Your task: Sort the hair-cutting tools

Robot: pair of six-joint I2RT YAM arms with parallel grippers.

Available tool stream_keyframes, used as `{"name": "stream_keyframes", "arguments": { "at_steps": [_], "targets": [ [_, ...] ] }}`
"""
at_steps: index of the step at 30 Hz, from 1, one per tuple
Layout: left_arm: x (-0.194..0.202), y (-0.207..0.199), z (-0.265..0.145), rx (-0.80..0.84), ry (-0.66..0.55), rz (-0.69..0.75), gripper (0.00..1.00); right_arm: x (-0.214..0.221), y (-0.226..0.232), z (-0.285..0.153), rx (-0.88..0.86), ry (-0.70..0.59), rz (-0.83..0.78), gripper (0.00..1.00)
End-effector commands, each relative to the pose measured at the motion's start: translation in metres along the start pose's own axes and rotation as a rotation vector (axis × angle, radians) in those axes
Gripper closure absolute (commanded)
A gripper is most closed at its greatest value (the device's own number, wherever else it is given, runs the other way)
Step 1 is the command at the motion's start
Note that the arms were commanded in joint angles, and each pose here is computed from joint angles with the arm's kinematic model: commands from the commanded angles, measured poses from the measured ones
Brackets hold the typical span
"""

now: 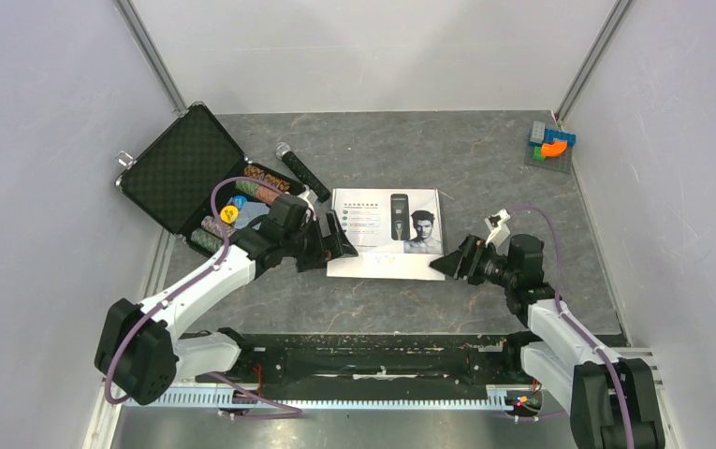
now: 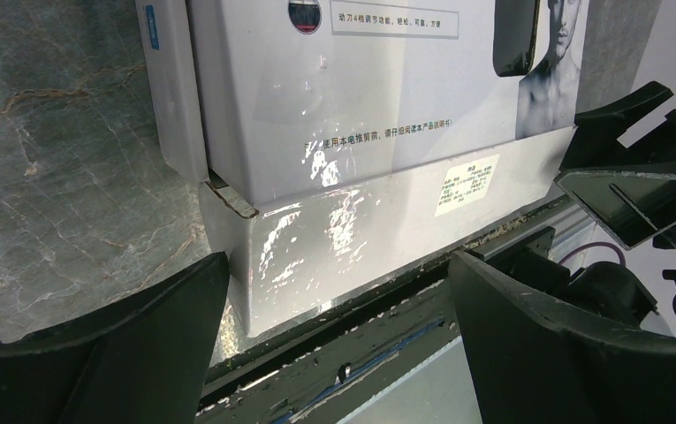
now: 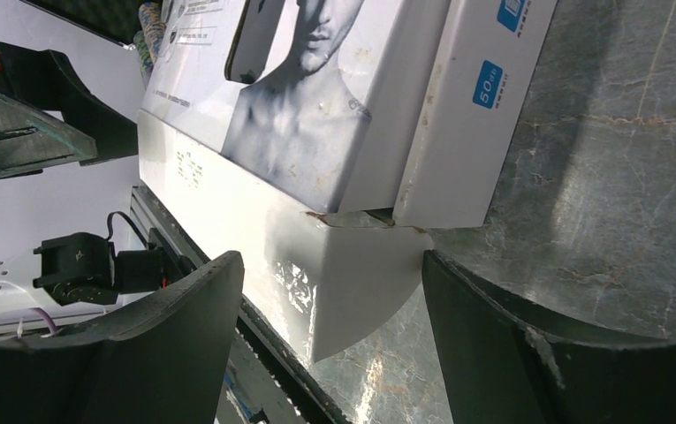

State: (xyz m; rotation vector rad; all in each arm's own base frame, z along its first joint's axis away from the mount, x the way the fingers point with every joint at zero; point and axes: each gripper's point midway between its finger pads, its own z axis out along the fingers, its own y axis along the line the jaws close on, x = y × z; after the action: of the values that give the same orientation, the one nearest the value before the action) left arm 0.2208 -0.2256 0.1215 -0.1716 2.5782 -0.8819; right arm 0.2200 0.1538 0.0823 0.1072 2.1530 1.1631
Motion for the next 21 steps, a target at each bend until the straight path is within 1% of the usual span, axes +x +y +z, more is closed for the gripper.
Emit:
{"name": "stream_keyframes", "arguments": {
  "at_steps": [1,16,21],
  "targets": [
    [-0.003,-0.007,-0.003,0.028,-0.015,0.048,0.00,-0.018,0.023,-0.002,-0.068,-0.030,-0.049,0.23],
    [-0.003,-0.012,-0.002,0.038,-0.007,0.052,0.00,-0.019,0.043,-0.009,-0.140,-0.026,-0.030,0.24],
    [-0.002,-0.012,-0.002,0.036,-0.006,0.052,0.00,-0.019,0.037,-0.008,-0.113,-0.030,-0.039,0.24]
  ]
}}
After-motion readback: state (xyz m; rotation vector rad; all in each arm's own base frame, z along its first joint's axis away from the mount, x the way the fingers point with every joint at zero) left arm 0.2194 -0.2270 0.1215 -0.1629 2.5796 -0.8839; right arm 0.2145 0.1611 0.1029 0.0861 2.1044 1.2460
